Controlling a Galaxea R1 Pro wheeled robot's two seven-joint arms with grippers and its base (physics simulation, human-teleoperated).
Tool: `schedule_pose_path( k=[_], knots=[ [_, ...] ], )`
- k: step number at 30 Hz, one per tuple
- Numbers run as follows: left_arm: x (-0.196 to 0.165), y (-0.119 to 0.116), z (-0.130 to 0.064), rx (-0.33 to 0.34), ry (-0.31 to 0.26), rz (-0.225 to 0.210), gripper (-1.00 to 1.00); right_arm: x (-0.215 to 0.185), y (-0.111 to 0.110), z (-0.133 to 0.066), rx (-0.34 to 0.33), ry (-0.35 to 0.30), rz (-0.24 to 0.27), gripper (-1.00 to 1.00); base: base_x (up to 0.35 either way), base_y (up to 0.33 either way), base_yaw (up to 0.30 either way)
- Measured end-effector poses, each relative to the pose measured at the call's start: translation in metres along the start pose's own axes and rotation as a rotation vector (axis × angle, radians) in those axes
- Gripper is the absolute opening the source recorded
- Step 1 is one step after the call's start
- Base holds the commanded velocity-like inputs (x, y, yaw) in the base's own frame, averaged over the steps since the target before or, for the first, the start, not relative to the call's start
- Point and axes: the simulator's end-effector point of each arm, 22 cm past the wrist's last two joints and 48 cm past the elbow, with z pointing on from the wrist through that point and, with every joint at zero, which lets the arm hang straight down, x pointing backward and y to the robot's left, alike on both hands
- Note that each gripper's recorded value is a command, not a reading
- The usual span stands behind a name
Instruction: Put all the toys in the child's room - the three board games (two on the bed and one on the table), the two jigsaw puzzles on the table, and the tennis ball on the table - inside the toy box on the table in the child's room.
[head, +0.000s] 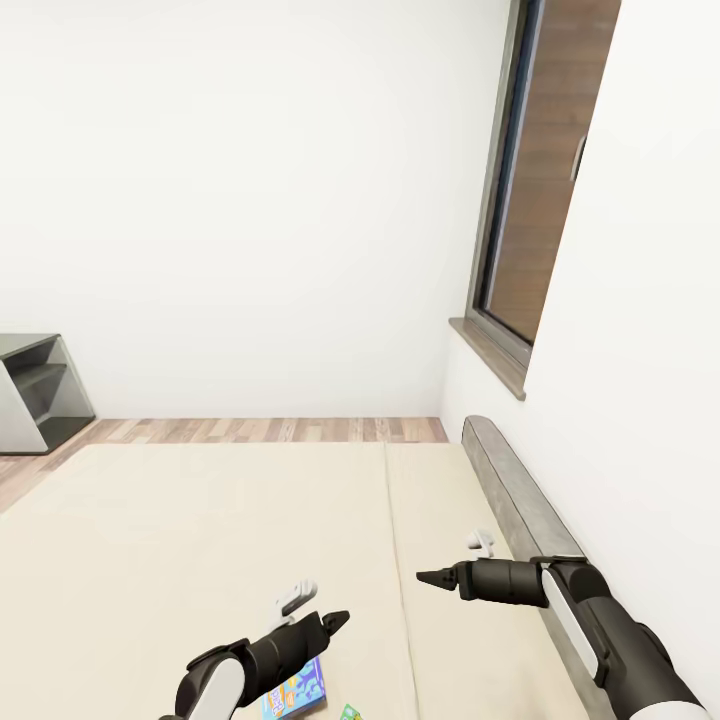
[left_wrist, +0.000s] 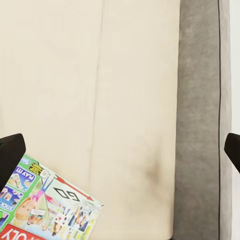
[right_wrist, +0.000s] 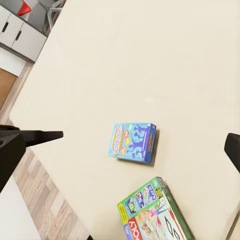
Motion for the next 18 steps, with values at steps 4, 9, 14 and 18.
schedule_pose_path(
  k=[4, 9, 14, 18],
  knots=[
    [0.001, 0.002, 0.001, -0.002, 0.004, -0.002, 1.00, 0.001, -0.001, 0.001, 0.000, 0.004, 0.004, 1.00, 0.000, 0.000, 0.000],
    [0.004, 0.004, 0.002, -0.006, 0.010, -0.006, 1.00, 0.003, -0.002, 0.002, -0.001, 0.009, 0.010, 1.00, 0.000, 0.000, 0.000],
    [0.006, 0.007, 0.004, -0.010, 0.017, -0.010, 1.00, 0.007, -0.003, 0.005, -0.003, 0.019, 0.014, 1.00, 0.000, 0.000, 0.000],
    [0.008, 0.009, 0.005, -0.013, 0.024, -0.014, 1.00, 0.011, -0.004, 0.008, -0.005, 0.033, 0.018, 1.00, 0.000, 0.000, 0.000]
  ],
)
